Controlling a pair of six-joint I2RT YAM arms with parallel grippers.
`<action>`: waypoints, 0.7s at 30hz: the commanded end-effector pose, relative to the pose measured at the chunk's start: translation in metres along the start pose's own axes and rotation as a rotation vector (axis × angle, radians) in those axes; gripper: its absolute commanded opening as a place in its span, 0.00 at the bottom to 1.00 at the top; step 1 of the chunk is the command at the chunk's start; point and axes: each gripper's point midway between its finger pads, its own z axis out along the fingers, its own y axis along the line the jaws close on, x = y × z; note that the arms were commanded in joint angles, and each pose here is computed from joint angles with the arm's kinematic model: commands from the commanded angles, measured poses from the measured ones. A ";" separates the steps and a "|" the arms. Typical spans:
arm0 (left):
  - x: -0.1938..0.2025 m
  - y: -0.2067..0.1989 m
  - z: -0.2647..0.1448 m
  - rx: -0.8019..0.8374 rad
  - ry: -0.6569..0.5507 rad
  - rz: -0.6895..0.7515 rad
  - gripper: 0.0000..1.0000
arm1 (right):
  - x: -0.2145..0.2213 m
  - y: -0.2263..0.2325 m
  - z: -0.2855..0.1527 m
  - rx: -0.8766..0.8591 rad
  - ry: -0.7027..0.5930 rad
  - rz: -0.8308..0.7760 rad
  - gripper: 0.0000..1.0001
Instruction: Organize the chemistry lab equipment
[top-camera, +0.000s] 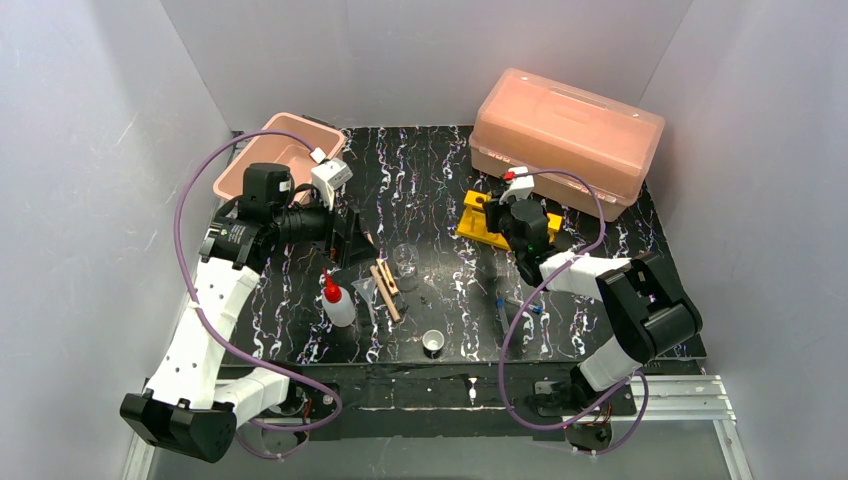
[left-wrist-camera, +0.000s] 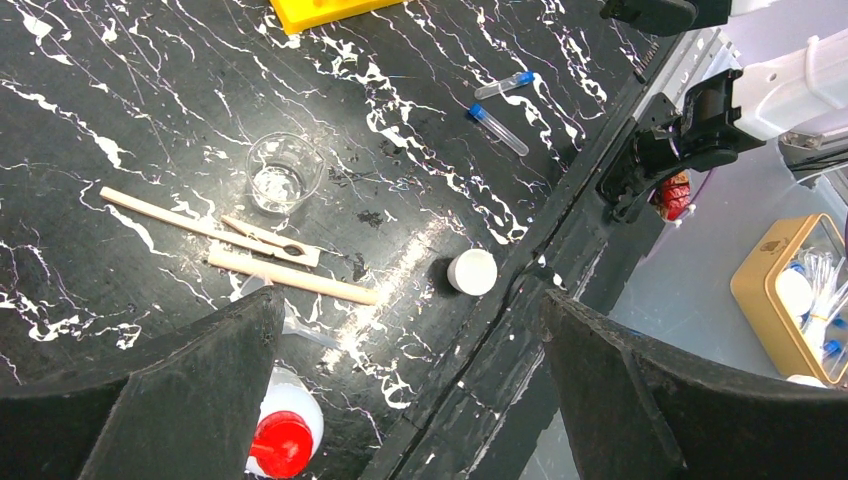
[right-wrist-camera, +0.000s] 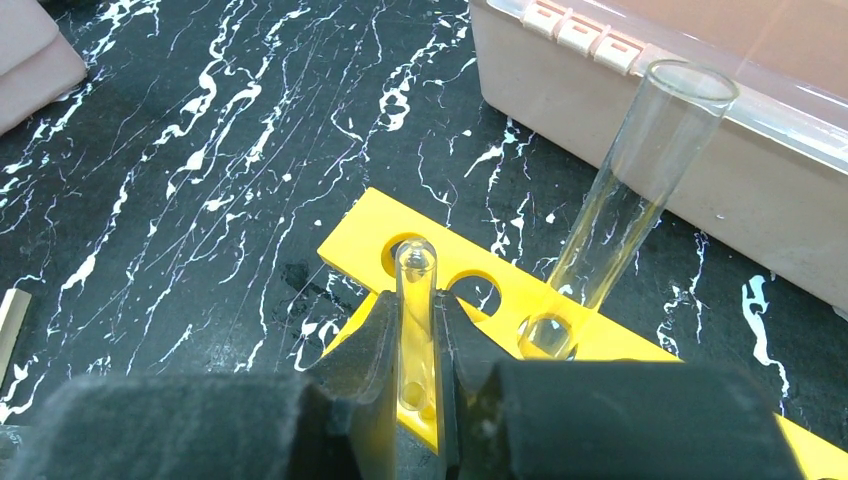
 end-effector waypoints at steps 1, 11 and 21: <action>0.000 -0.002 -0.007 -0.017 -0.009 0.023 0.98 | 0.000 0.000 0.000 -0.004 -0.012 -0.004 0.16; 0.000 -0.002 -0.008 -0.021 -0.015 0.041 0.98 | -0.012 0.004 -0.005 -0.027 -0.044 0.007 0.41; 0.004 -0.001 -0.011 -0.030 -0.007 0.058 0.98 | -0.050 0.015 -0.020 -0.086 -0.119 0.030 0.46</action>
